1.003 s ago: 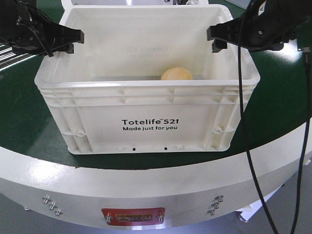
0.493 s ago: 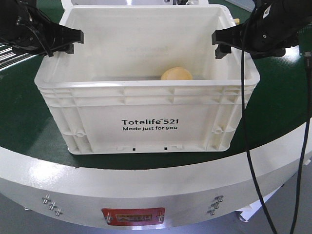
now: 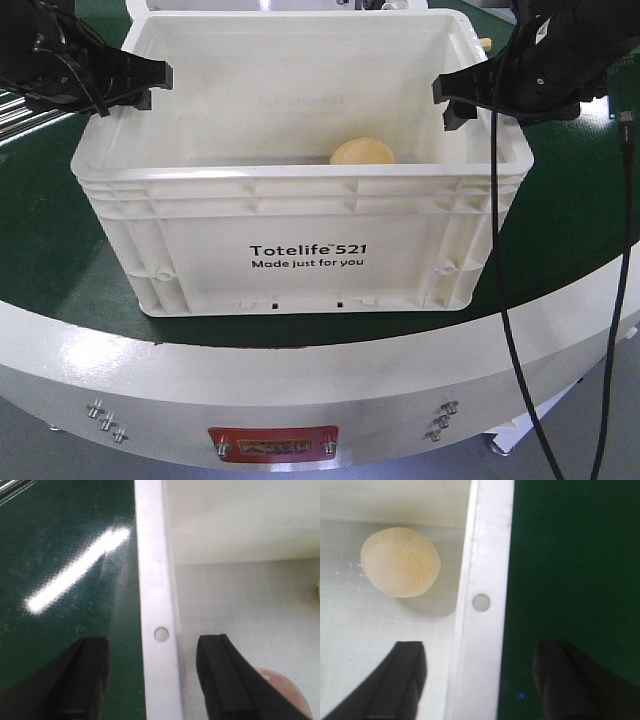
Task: Place moving items into box and shelve
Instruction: 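Lower both grippers onto the tote's rim on opposite sides, then close both grippers on the tote rim and lift the tote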
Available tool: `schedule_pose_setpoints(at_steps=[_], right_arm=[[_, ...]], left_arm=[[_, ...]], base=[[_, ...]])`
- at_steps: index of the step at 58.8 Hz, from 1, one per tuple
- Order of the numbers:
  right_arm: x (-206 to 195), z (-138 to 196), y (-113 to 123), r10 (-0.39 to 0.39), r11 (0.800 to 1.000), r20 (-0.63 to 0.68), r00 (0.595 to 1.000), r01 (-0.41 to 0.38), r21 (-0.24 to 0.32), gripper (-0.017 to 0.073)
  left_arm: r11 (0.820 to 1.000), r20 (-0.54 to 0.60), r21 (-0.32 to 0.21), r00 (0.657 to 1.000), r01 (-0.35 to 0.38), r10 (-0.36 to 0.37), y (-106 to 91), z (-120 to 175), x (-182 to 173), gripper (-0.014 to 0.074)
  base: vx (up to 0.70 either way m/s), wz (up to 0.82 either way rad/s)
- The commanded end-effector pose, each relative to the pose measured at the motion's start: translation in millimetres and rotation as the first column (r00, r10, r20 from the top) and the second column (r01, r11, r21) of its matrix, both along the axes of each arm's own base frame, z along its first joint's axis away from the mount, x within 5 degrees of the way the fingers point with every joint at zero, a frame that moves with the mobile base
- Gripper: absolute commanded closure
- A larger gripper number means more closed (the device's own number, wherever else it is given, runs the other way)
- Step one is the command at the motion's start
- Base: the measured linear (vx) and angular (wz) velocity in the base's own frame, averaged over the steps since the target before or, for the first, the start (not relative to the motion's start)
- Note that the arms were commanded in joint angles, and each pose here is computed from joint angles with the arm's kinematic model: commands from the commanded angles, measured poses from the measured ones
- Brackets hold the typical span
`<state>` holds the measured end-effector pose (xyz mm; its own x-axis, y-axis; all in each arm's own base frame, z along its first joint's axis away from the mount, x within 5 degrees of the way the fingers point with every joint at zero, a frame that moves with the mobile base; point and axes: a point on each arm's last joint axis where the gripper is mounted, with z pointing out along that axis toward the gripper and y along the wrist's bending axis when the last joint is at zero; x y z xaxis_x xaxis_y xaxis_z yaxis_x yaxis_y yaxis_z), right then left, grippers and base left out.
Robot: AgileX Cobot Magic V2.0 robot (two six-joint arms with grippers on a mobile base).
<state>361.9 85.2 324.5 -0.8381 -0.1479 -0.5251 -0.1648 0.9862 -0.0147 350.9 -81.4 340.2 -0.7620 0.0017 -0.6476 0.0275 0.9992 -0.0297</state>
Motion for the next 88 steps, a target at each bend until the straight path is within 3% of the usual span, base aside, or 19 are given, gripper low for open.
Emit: schedule_pose_setpoints(at_steps=[1,15,36,55,62,73,88], right_arm=[[-3.3,29.9,-2.4,0.011,1.0,0.129,0.992,-0.013,0.018,0.0192],[-4.4,31.9,-2.7,0.011,1.0,0.136,0.991,-0.013,0.02,0.0582],[-4.1,32.1,-2.6,0.011,1.0,0.139,0.99,-0.014,0.02,0.0575],[-3.6,32.5,-2.5,0.011,1.0,0.147,0.989,-0.014,0.021,0.0575],[-3.1,33.0,-2.4,0.011,1.0,0.154,0.988,-0.015,0.022,0.0575],[-2.8,33.2,-2.4,0.012,1.0,0.158,0.987,-0.015,0.021,0.0575],[-1.6,34.3,-2.2,0.016,1.0,0.176,0.984,-0.02,0.021,0.0575]], left_arm=[[0.999,0.114,-0.032,0.994,0.003,0.0,1.3,28.7,-5.3,0.009],[1.0,0.11,-0.031,0.994,0.003,0.001,1.4,28.4,-5.5,0.009],[1.0,0.109,-0.029,0.994,0.002,0.001,1.4,28.1,-5.3,0.009],[1.0,0.024,-0.007,1.0,-0.01,0.01,1.0,13.3,-1.6,0.0125],[1.0,0.023,-0.005,1.0,-0.007,0.007,1.0,13.0,-1.4,0.0247],[1.0,0.028,-0.004,1.0,-0.003,0.003,0.8,13.3,-1.1,0.0622],[1.0,0.065,-0.014,0.998,0.006,-0.005,-0.9,15.7,1.2,0.0618]], base=[[0.0,0.0],[0.0,0.0],[0.0,0.0],[0.0,0.0],[0.0,0.0],[0.0,0.0],[0.0,0.0]])
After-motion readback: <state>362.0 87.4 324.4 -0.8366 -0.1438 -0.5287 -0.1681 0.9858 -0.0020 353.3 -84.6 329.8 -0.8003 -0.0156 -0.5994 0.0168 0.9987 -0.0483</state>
